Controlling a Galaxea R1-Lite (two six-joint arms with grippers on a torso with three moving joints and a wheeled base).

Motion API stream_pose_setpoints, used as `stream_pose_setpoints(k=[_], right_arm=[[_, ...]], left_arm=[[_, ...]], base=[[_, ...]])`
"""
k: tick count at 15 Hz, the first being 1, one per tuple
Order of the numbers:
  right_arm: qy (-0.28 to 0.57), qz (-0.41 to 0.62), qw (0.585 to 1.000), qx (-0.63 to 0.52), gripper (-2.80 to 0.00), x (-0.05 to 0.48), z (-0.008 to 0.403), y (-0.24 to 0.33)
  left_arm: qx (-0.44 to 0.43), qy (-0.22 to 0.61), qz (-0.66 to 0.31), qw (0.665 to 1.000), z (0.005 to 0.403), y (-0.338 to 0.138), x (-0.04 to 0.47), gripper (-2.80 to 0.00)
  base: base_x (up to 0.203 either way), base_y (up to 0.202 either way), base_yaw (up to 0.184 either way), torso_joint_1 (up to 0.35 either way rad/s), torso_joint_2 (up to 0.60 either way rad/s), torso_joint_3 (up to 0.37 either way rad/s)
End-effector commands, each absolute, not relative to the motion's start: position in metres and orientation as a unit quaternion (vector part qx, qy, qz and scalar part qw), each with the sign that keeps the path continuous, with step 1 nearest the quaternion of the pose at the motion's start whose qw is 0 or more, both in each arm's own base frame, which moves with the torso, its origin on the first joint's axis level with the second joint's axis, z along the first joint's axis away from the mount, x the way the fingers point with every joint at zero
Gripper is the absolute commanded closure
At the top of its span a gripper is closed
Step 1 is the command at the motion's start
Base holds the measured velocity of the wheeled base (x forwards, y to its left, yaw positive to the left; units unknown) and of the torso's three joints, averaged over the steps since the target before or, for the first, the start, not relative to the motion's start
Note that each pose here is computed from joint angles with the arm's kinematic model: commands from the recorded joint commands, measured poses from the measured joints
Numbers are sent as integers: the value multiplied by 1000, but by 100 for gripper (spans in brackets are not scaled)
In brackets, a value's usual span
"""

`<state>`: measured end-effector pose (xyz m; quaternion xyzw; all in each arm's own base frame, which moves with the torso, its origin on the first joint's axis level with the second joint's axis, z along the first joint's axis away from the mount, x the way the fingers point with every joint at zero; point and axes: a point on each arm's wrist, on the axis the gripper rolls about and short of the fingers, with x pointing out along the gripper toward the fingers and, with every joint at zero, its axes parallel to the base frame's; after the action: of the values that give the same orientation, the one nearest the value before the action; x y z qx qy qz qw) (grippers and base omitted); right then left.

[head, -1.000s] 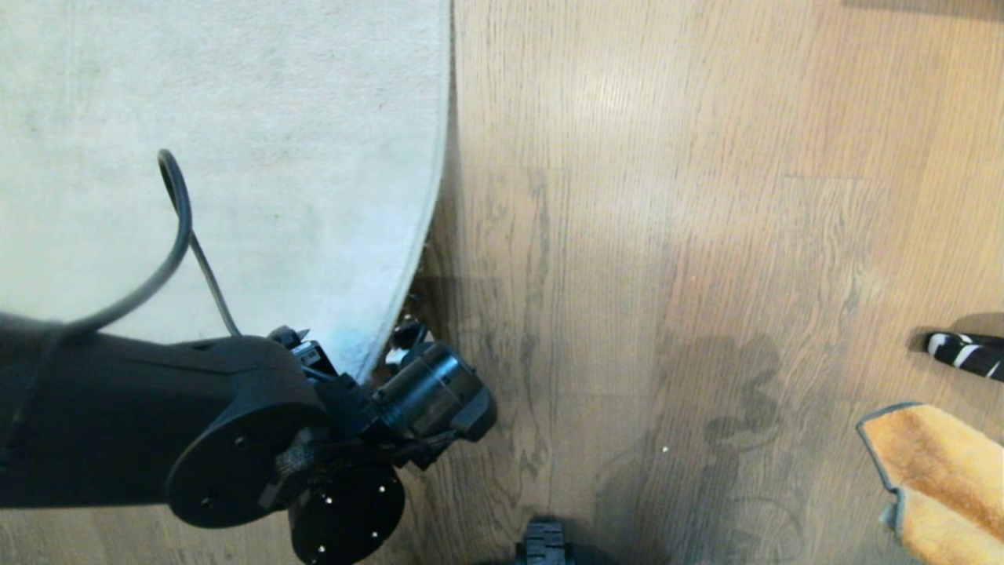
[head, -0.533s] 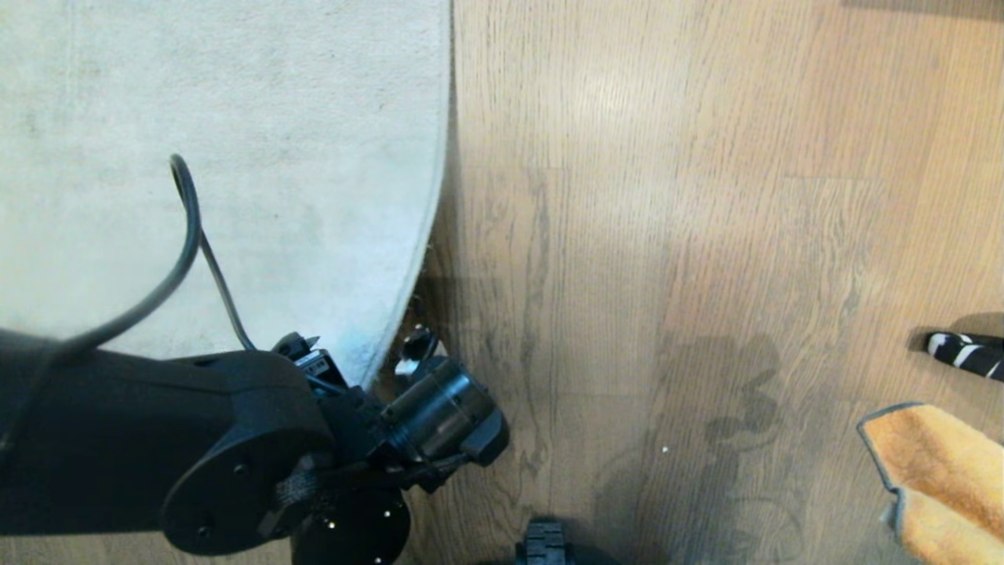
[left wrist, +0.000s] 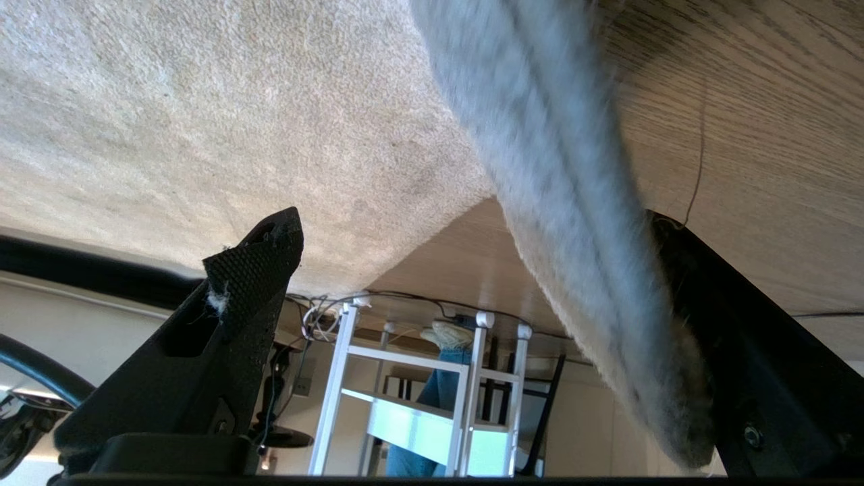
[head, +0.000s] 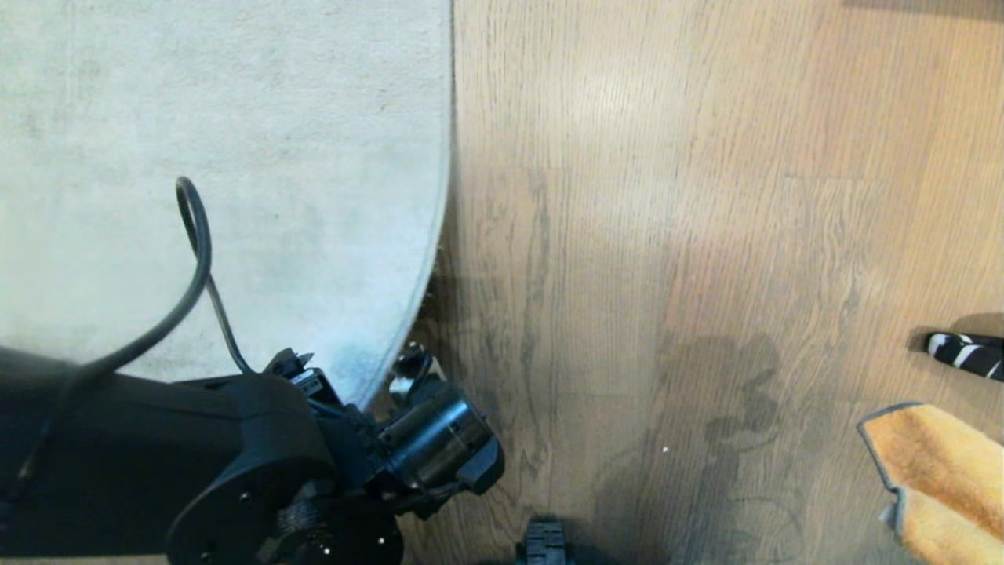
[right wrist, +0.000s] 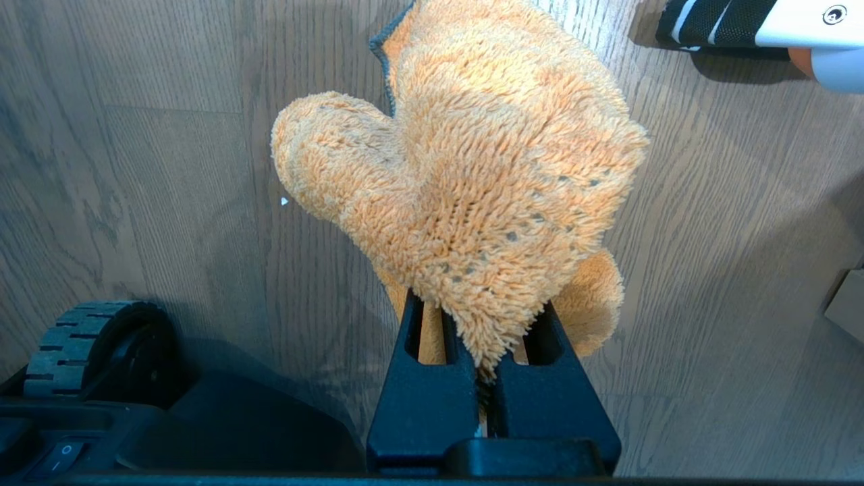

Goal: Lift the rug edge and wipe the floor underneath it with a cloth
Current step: Lift up the carpet

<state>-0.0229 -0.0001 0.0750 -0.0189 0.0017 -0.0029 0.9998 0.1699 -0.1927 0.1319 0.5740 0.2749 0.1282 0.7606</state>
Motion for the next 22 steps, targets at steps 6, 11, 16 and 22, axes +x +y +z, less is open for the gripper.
stream_pose_setpoints(k=[6,11,16,22], right_arm=[[2,-3,1000,-19,0,-23,75,0],[2,-3,1000,-19,0,-23,75,0],[2,-3,1000,-19,0,-23,75,0],[2,-3,1000,-19,0,-23,75,0]], left_arm=[[580,285,136,751,126,-191,175,-280],[587,293,129,744,119,-192,177,-280],[587,297,133,741,117,-191,179,-280],[584,297,135,743,113,-192,181,0]], base=[[0,0,0,0,0,0],[0,0,0,0,0,0],[0,0,0,0,0,0],[0,0,0,0,0,0]])
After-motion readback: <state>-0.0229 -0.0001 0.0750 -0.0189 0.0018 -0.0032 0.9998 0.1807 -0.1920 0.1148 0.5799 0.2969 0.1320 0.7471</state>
